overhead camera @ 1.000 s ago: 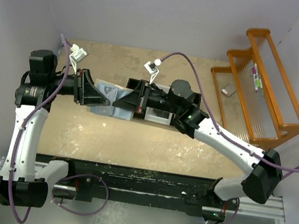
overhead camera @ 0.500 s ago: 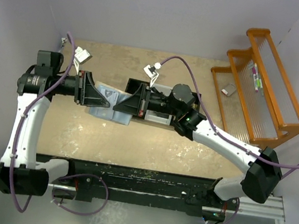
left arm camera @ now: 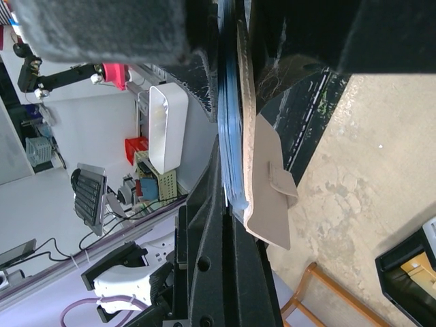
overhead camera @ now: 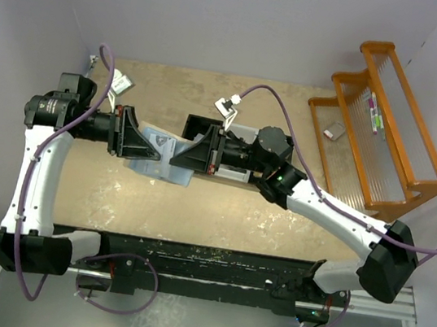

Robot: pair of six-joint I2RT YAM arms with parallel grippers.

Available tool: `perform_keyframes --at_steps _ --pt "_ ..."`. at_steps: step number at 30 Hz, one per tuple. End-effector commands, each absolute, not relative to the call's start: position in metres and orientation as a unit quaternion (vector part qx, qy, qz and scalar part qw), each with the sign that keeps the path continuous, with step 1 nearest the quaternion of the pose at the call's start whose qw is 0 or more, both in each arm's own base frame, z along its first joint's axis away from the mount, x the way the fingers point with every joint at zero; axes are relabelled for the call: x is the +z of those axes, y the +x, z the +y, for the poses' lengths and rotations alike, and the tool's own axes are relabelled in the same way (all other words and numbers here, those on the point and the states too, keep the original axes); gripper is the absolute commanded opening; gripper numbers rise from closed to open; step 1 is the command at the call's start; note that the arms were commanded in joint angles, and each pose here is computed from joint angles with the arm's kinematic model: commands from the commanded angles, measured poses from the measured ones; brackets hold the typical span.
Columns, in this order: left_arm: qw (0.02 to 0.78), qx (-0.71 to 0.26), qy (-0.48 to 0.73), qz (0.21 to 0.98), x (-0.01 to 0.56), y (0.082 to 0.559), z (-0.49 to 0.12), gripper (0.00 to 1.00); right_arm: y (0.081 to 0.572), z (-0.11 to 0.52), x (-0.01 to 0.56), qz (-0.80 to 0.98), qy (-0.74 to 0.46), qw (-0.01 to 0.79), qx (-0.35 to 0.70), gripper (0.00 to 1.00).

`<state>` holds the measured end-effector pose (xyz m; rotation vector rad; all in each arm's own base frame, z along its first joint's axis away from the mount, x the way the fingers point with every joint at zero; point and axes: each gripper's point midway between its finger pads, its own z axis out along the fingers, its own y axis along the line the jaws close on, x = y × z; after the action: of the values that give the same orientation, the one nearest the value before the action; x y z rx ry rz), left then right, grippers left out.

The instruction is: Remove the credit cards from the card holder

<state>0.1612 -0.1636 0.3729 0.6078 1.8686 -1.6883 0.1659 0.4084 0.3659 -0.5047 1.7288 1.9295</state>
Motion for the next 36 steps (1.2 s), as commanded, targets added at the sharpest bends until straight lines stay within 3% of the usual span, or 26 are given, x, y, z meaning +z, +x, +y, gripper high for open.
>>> perform_keyframes --at_steps 1,6,10,13,21,36 --pt "0.301 -0.69 0.26 0.604 0.418 0.136 -0.167 0.22 0.164 0.402 0.38 0.615 -0.195 0.261 0.718 0.09" --pt "0.303 -0.685 0.26 0.609 0.417 0.138 -0.167 0.2 0.17 0.408 0.391 0.605 -0.195 0.271 0.723 0.32" --pt "0.306 -0.68 0.255 0.616 0.415 0.142 -0.165 0.14 0.171 0.412 0.398 0.592 -0.194 0.271 0.733 0.37" --pt "0.31 -0.675 0.256 0.618 0.415 0.143 -0.164 0.14 0.173 0.412 0.398 0.591 -0.191 0.272 0.735 0.32" --pt "0.314 -0.646 0.262 0.644 0.408 0.147 -0.163 0.12 0.166 0.41 0.393 0.593 -0.194 0.251 0.74 0.01" --pt "0.376 -0.567 0.258 0.686 0.406 0.173 -0.159 0.04 0.193 0.324 0.361 0.648 -0.135 0.31 0.683 0.0"
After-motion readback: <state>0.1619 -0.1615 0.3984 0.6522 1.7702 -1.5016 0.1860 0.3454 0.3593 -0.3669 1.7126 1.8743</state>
